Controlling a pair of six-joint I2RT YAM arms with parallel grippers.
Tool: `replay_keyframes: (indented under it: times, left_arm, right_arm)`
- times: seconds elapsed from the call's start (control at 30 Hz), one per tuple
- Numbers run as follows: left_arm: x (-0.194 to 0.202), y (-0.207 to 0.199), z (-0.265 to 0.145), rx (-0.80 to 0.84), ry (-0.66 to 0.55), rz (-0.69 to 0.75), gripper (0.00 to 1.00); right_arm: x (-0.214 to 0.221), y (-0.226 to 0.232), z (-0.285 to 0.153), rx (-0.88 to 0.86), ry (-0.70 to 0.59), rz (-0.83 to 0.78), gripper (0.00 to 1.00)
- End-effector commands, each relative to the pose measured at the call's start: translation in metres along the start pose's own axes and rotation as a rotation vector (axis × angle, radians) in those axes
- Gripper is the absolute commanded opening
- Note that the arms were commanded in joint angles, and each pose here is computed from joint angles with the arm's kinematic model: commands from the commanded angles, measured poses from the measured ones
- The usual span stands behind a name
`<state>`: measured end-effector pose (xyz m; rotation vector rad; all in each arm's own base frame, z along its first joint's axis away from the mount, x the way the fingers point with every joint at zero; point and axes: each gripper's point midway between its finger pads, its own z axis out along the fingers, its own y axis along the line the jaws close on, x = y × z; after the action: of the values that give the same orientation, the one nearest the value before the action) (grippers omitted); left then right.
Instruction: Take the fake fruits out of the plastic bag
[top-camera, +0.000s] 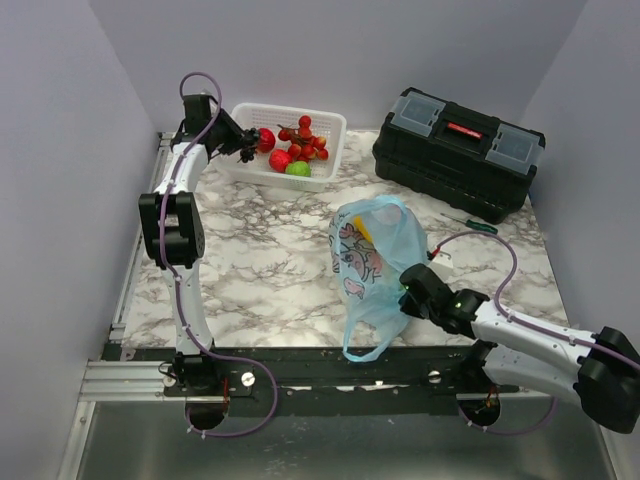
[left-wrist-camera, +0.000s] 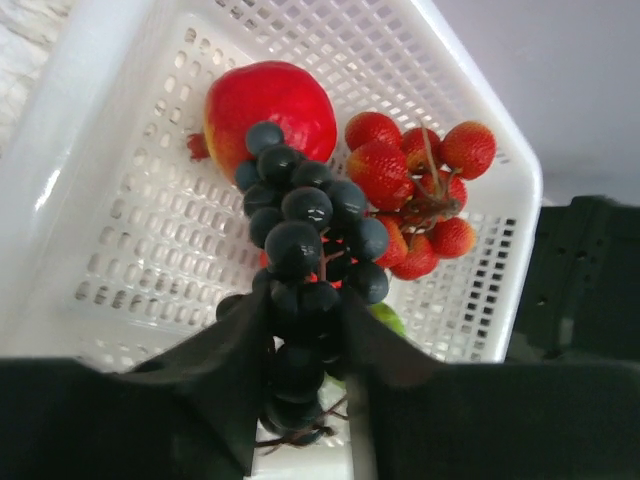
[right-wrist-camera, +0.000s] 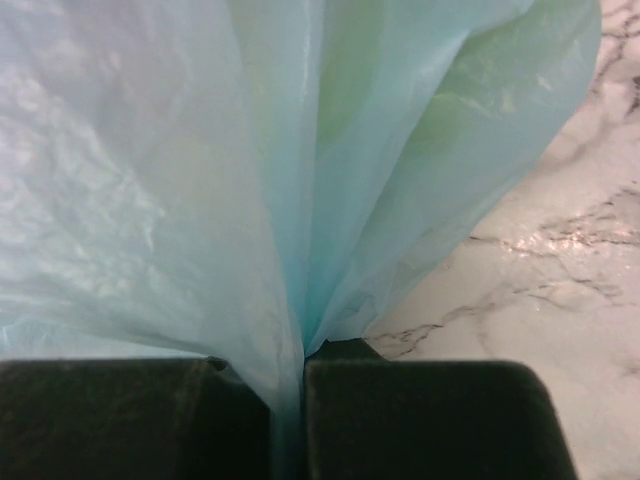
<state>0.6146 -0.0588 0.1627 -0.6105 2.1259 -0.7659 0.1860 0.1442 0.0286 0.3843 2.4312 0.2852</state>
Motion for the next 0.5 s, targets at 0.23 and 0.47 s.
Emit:
replay_keyframes:
  times: [0.23,0.47]
  left_arm:
    - [-0.027,-0.039,-0.045,0.045,-0.032,0.068,0.57]
    - [-0.010,-0.082,-0.097,0.161,-0.009,0.075,0.57]
  right_arm:
    - [-0.010,0.023,-0.004,-0.111,-0.035,-0.040,0.05]
    - [-0.012,0.026,-0.008,-0.155,-0.053,-0.032,0.05]
